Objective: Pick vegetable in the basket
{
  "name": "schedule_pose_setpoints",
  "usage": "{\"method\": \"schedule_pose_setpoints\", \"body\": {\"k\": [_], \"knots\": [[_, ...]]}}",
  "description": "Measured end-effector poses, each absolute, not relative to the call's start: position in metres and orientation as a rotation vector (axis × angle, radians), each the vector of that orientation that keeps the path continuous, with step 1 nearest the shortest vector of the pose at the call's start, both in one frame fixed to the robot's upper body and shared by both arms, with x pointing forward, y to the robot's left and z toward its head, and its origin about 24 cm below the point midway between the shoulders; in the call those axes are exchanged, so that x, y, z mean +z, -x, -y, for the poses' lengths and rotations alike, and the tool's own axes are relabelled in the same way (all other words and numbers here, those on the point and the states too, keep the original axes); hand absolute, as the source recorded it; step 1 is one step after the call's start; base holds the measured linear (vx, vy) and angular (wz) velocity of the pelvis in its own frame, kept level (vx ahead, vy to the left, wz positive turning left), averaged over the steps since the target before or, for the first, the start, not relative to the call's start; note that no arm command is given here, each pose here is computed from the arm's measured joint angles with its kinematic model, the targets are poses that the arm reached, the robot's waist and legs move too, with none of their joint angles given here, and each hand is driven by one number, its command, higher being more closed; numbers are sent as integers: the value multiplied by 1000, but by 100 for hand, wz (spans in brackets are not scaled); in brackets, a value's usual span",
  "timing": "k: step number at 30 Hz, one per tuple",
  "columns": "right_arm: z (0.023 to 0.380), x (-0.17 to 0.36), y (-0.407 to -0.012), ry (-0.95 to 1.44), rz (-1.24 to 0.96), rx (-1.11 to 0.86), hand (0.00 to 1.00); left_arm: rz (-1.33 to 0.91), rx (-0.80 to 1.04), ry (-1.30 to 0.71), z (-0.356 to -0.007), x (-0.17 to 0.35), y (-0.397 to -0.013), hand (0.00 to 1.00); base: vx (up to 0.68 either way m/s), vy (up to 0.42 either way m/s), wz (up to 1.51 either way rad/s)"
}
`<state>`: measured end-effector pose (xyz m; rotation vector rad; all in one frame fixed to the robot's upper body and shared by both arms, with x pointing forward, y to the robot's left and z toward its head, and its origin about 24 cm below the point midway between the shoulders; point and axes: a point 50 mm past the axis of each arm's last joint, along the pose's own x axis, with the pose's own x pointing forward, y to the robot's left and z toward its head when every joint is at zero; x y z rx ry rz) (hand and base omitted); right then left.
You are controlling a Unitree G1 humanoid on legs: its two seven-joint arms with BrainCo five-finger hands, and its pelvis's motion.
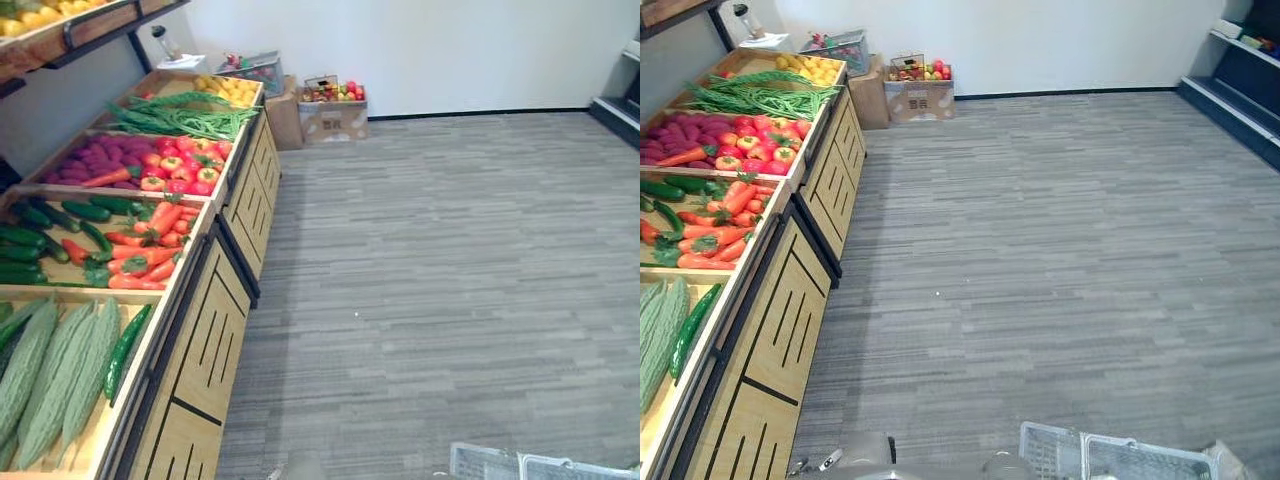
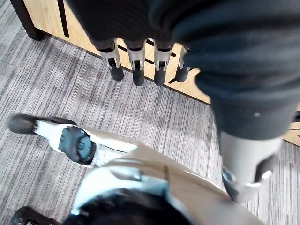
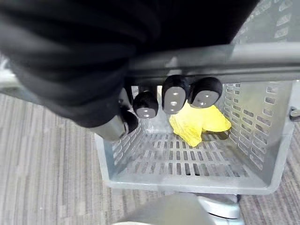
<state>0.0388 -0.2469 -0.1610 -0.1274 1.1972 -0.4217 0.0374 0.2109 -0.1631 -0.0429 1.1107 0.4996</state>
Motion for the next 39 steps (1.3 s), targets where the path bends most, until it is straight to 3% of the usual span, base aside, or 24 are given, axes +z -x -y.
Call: {"method": "schedule_pose_setpoints", "body": {"k": [3, 4, 8, 15, 23, 27, 30, 39], "knots": [[255, -156, -48, 145, -1130, -434, 100, -1100, 497, 43, -210, -162, -39, 0, 404, 221, 39], [229, -159, -64, 100, -1073, -387, 100, -1060, 506, 16, -225, -157, -54, 0, 643, 285, 75], [229, -158, -70, 126, -1061, -369, 100, -1095, 504, -14, -224, -159, -44, 0, 346, 155, 19], [229, -157, -73, 101, -1034, -395, 100, -1104, 348, -168, -227, -158, -53, 0, 227, 84, 10], [219, -161, -62, 76, -1058, -421, 100, -945, 337, -92, -215, -147, -106, 0, 341, -148, 40], [210, -166, -37, 43, -1141, -428, 100, -970, 401, -57, -226, -148, -91, 0, 431, -409, 24], [217, -166, -22, 52, -1193, -455, 100, -1028, 426, -6, -215, -156, -76, 0, 388, -402, 35], [229, -165, -34, 99, -1190, -400, 100, -1139, 548, 9, -210, -163, -38, 0, 282, -246, 43]]}}
